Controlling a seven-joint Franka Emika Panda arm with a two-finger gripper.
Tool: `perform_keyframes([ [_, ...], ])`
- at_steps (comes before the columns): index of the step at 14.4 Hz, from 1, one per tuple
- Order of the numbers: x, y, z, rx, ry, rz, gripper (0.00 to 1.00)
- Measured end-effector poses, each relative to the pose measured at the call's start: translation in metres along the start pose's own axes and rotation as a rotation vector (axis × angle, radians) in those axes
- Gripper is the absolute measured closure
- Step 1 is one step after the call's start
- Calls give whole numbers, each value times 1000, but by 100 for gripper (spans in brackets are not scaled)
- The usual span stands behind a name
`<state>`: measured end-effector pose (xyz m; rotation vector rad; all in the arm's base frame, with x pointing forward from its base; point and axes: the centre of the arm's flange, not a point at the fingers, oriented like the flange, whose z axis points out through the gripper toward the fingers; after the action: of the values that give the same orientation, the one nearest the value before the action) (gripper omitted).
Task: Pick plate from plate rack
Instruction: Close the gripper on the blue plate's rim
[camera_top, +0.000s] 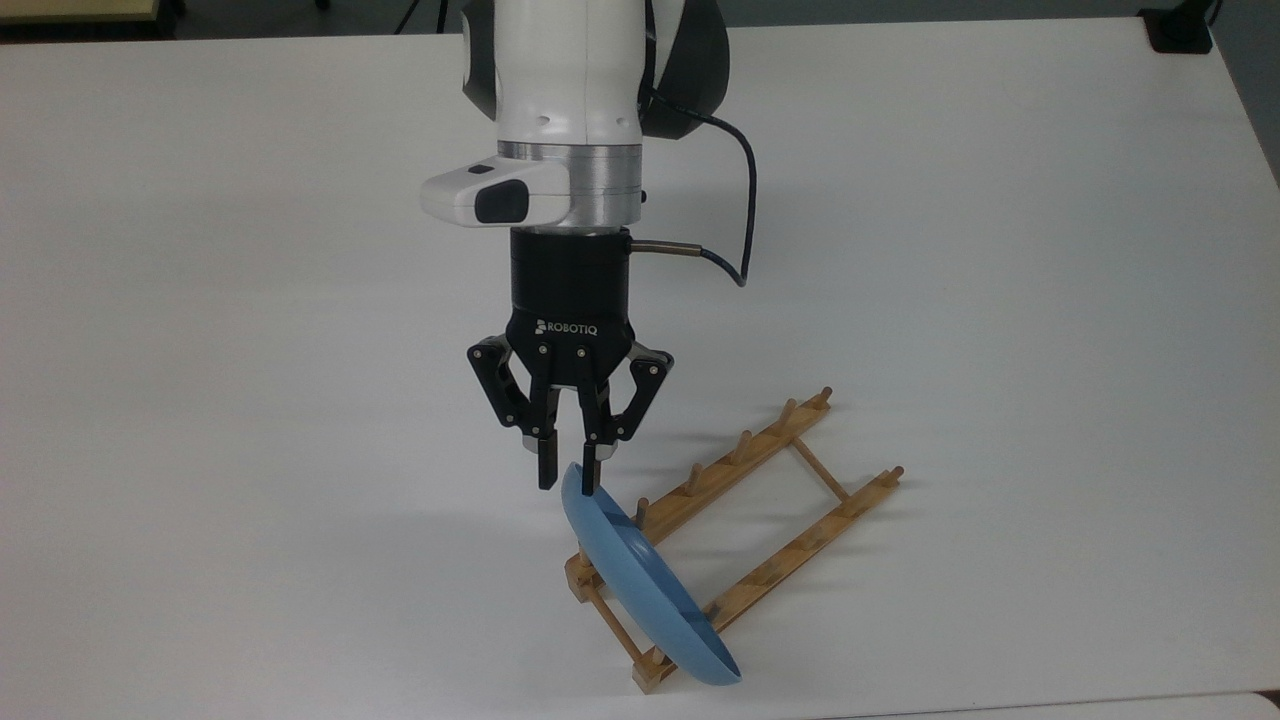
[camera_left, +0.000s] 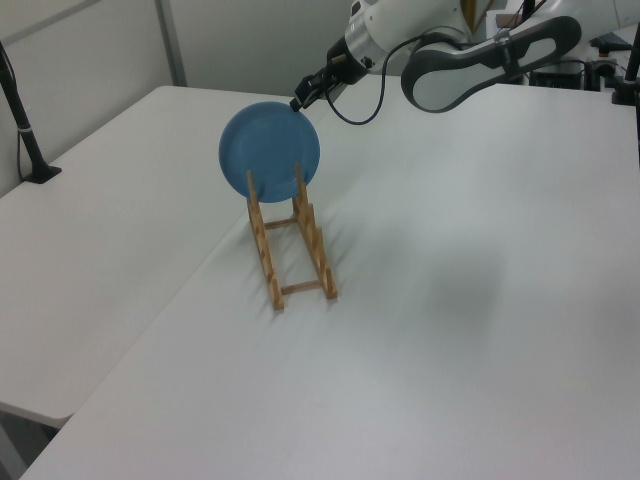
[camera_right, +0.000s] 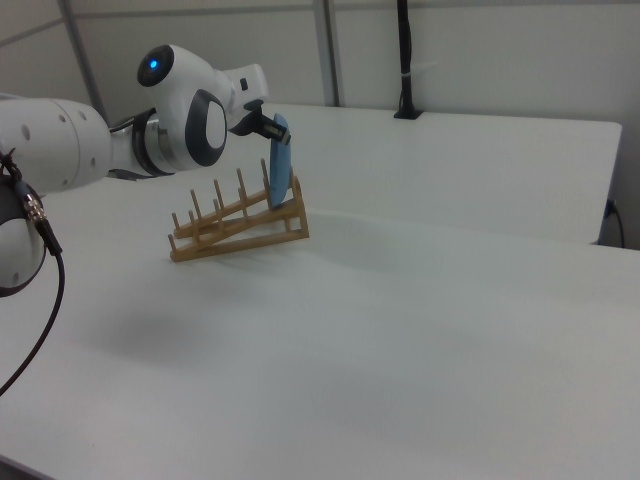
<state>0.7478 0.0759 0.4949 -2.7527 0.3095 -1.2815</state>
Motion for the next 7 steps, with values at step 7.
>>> perform_keyframes([
  [7,-17,-11,12,-46,6,-164,75],
])
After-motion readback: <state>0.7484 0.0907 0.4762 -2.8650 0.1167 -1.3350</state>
